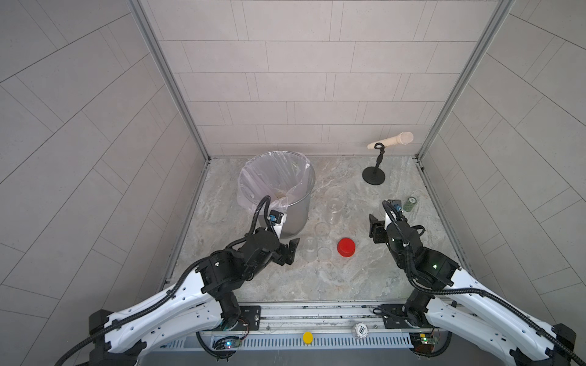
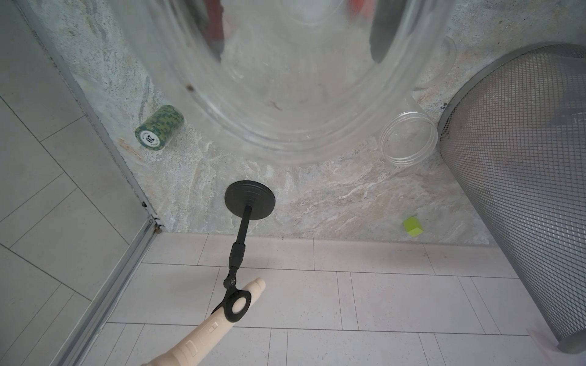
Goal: Empty moldy rice from jars
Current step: Adjust the trash bin at the center of the board.
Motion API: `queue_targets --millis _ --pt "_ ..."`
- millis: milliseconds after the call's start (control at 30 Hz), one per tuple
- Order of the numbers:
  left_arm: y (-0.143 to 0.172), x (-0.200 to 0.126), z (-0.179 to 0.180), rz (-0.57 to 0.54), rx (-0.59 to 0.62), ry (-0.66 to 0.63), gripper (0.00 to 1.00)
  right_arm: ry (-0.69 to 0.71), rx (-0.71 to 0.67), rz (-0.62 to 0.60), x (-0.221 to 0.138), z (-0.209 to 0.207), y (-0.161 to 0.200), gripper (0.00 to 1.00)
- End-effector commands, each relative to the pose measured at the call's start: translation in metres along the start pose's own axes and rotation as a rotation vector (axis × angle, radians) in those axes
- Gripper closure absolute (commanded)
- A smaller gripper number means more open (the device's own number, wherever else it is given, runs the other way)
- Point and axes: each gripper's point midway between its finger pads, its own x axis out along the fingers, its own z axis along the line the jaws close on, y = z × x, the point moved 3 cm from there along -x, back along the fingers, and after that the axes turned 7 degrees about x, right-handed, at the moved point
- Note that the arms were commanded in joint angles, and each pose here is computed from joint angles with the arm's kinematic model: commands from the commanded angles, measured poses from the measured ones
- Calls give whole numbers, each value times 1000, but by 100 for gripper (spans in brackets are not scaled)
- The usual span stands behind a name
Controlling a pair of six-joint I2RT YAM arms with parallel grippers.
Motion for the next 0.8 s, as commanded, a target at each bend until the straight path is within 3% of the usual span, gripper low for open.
queue_targets --millis 0,200,767 --pt "-2 7 9 -46 -26 -78 12 21 36 -17 3 0 -2 57" --pt "12 26 14 -27 -33 -118 13 64 32 -2 13 0 3 57" --pt "52 64 47 30 -200 -151 17 103 39 52 53 11 42 56"
